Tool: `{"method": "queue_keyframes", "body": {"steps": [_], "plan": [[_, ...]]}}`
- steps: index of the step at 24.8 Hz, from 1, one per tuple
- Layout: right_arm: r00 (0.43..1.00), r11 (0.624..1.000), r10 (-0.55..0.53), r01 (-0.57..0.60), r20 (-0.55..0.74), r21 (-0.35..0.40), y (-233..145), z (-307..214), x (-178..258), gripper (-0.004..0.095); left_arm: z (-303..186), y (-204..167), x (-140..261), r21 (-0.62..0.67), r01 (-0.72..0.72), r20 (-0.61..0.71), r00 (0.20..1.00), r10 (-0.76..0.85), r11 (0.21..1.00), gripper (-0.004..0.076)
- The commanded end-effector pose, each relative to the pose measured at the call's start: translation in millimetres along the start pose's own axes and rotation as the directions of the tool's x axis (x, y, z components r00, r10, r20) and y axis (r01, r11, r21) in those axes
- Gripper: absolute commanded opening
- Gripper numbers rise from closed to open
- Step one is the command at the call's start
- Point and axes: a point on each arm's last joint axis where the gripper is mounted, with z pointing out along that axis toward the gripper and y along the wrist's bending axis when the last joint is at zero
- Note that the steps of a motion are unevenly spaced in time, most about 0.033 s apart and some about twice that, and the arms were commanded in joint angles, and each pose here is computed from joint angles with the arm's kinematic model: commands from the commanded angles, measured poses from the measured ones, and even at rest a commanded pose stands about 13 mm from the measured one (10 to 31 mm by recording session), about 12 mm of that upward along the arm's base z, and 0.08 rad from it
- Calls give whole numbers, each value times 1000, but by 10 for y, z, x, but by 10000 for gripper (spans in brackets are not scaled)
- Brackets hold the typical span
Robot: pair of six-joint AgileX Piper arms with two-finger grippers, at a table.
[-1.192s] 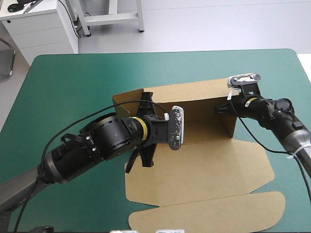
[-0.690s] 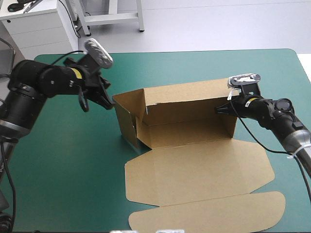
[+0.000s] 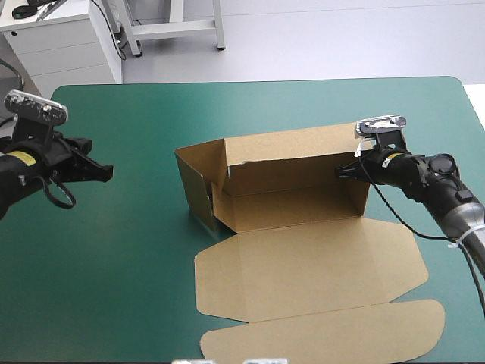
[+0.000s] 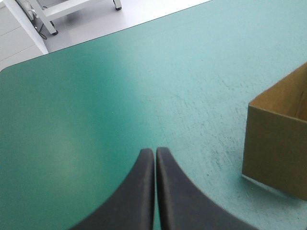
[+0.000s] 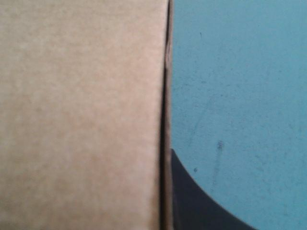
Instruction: Fold the box
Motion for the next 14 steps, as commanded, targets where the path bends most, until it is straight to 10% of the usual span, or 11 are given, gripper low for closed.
{"method": "queue_keyframes", "body": {"steps": [1, 14], "plan": [[996, 1000, -4, 3, 91, 14, -30, -186, -146, -15, -150, -35, 64, -36, 32, 138, 990, -27, 999, -8], [995, 992, -7, -5, -96, -129, 126, -621, -306, -14, -81, -113, 524, -54, 46, 133, 990, -38, 997, -8]]}}
